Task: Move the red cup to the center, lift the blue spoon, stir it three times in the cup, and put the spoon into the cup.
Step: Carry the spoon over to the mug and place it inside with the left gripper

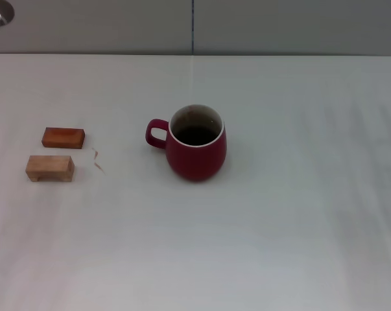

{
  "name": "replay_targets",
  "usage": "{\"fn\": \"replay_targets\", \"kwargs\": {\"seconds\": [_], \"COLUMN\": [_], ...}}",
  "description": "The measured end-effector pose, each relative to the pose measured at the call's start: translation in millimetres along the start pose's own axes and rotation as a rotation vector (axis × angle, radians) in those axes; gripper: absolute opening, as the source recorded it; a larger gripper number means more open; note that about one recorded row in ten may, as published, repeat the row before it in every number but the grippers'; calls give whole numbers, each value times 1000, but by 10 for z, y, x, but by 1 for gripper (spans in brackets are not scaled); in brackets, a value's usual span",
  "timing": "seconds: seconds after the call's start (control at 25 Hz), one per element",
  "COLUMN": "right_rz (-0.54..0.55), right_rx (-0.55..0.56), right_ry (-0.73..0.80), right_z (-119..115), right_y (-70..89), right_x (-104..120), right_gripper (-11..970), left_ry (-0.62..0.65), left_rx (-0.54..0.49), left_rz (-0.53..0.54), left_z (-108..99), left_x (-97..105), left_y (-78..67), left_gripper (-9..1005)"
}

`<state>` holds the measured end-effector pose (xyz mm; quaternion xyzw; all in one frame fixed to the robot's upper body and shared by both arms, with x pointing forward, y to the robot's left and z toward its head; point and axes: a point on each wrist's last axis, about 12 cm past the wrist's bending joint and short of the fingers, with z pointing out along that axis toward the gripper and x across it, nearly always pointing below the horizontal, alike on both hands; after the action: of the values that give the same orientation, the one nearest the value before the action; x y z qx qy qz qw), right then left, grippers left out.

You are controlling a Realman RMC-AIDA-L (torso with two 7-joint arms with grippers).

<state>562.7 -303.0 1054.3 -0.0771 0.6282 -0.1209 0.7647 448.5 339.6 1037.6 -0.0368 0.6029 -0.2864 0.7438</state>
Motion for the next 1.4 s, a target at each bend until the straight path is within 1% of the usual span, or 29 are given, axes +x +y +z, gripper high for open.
{"fn": "replay_targets", "kwargs": {"seconds": [0.04,0.08,0.16,0.2,0.24,0.32,0.36,0.4,0.48,0.6,0.64,0.68,0.72,0.76,0.8,0.84,1.0,1.04,1.08,1.32,1.4], "right_rz": [0,0,0,1,1,1,1,0,0,-2,-2,-3,-3,-3,-3,-3,-5,-5,-5,-9,-10], "right_rx": [0,0,-1,-2,-2,-2,-2,-2,-3,-2,-2,-2,-2,-2,-2,-2,-2,-2,-2,-1,0], "right_ry": [0,0,1,1,1,1,2,2,2,3,3,3,3,3,3,3,2,2,3,4,4], "right_z": [0,-1,-2,-3,-3,-4,-4,-5,-5,-7,-7,-7,-7,-7,-7,-6,-3,-3,-4,-6,-5], "right_y": [0,1,4,8,8,10,10,11,11,6,5,4,3,2,2,2,-7,-7,-8,-19,-24], "right_x": [0,0,1,1,1,2,2,2,3,6,6,7,7,7,6,6,6,6,6,11,11], "right_gripper": [615,615,616,616,616,616,616,617,617,617,617,617,617,617,617,617,617,617,616,616,616], "left_ry": [0,-17,-22,-24,-24,-26,-27,-29,-29,-29,-29,-28,-18,-18,0,0,51,51,82,128,158], "left_rx": [0,40,72,115,115,158,176,221,240,352,352,373,414,414,463,463,548,548,588,632,657], "left_rz": [0,-17,-24,-27,-27,-23,-18,-8,-4,27,27,30,41,41,70,70,138,138,185,297,358], "left_z": [0,40,74,125,125,172,195,238,252,339,339,358,407,407,467,467,579,579,648,766,834], "left_x": [0,-103,-178,-270,-270,-349,-382,-455,-485,-703,-703,-749,-852,-852,-972,-972,-1134,-1134,-1221,-1404,-1494], "left_y": [0,29,51,67,67,71,70,62,57,31,31,24,14,14,-8,-8,-82,-82,-129,-213,-274], "left_gripper": [139,139,139,139,139,139,139,139,139,139,139,139,139,139,139,139,139,139,139,139,139]}}
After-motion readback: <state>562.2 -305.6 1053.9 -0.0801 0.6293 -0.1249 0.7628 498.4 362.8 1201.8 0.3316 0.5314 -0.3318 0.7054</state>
